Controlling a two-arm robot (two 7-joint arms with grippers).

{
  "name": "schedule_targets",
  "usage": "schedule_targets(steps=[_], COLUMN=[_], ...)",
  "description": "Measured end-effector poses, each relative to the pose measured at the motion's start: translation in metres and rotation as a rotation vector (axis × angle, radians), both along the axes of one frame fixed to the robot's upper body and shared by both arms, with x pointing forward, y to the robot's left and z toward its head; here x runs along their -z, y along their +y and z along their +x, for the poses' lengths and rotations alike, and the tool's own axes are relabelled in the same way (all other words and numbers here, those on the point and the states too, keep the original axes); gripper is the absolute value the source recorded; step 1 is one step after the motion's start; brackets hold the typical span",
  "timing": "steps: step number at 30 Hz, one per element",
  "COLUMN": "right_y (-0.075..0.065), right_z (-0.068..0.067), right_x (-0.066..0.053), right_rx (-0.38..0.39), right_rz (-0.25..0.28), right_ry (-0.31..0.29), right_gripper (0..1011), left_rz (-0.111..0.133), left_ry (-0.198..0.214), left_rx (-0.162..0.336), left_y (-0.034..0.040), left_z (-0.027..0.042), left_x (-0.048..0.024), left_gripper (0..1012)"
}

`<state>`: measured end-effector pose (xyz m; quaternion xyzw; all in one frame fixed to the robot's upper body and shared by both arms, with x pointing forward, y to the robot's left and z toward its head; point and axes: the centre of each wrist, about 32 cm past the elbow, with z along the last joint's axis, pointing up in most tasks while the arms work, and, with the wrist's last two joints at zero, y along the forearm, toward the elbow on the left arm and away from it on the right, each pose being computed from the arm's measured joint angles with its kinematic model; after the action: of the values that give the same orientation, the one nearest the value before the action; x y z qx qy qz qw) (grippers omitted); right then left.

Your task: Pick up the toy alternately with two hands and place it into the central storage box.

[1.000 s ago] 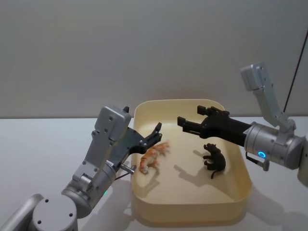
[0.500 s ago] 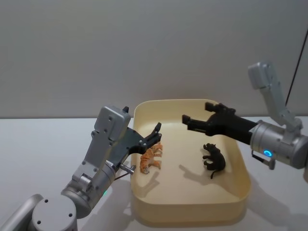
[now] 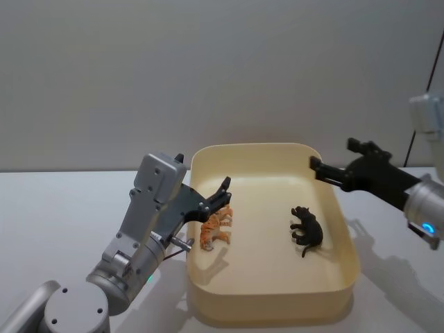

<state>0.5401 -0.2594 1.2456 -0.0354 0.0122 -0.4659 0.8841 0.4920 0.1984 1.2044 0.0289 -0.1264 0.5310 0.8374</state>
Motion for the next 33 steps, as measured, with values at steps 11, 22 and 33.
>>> schedule_targets(steps=[11, 22, 33], right_y=[-0.018, -0.024, -0.027], right_z=[-0.018, -0.025, -0.028], right_x=[0.004, 0.005, 0.006], right_rx=[0.083, 0.112, 0.125], right_rz=[-0.012, -0.017, -0.019], right_ry=[-0.041, -0.058, -0.065], right_gripper=[1001, 1001, 1001], left_rz=[-0.003, -0.012, 0.009], left_ry=[0.003, 0.060, 0.182], left_rx=[-0.001, -0.028, -0.074], left_y=[0.0011, 0.0163, 0.0387], left_z=[0.0002, -0.0041, -0.0177], left_x=[-0.0010, -0.0145, -0.0282], left_gripper=[1001, 1001, 1001])
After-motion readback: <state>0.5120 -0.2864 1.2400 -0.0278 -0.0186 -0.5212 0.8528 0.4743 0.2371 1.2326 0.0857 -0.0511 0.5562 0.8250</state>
